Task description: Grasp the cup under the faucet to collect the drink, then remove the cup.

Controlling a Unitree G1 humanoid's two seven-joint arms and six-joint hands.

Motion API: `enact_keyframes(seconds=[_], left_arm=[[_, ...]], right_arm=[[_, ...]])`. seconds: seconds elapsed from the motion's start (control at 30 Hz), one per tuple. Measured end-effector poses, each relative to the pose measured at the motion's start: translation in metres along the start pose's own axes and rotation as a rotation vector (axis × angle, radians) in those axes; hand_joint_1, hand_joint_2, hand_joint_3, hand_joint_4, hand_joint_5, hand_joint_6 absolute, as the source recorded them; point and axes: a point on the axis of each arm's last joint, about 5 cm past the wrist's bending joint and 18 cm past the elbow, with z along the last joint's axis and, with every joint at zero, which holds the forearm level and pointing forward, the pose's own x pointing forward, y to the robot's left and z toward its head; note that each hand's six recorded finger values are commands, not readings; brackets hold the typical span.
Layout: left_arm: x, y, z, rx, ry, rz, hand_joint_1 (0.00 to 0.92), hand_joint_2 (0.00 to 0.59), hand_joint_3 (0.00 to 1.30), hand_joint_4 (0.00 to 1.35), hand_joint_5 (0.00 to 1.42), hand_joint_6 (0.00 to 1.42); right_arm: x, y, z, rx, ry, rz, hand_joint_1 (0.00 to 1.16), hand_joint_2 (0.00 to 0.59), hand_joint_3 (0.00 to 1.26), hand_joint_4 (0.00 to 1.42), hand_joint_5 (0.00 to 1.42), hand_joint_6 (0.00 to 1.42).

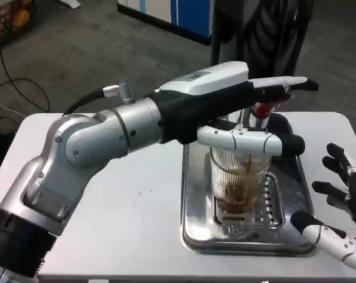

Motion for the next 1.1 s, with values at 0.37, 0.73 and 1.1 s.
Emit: enact_keyframes(seconds=[0.37,0.73,1.1], left_arm=[[-0.002,0.001,-0.0001,0.009,0.005,0.0,0.0,0.112,0.09,0.0,0.04,0.08],[-0.004,0.002,-0.0013,0.007,0.012,0.008,0.0,0.115,0.09,0.0,0.04,0.08],[-0.006,0.003,-0.003,0.003,0.019,0.011,0.0,0.119,0.09,0.0,0.04,0.08]], right_arm=[[0.012,0.0176,-0.0054,0.037,0.002,-0.038,0.66,0.208,0.0,0.05,0.18,0.14],[0.024,0.0388,-0.0118,0.074,0.026,-0.04,0.66,0.215,0.0,0.05,0.18,0.14],[0.037,0.0493,-0.0141,0.088,0.026,-0.042,0.66,0.217,0.0,0.06,0.18,0.14]])
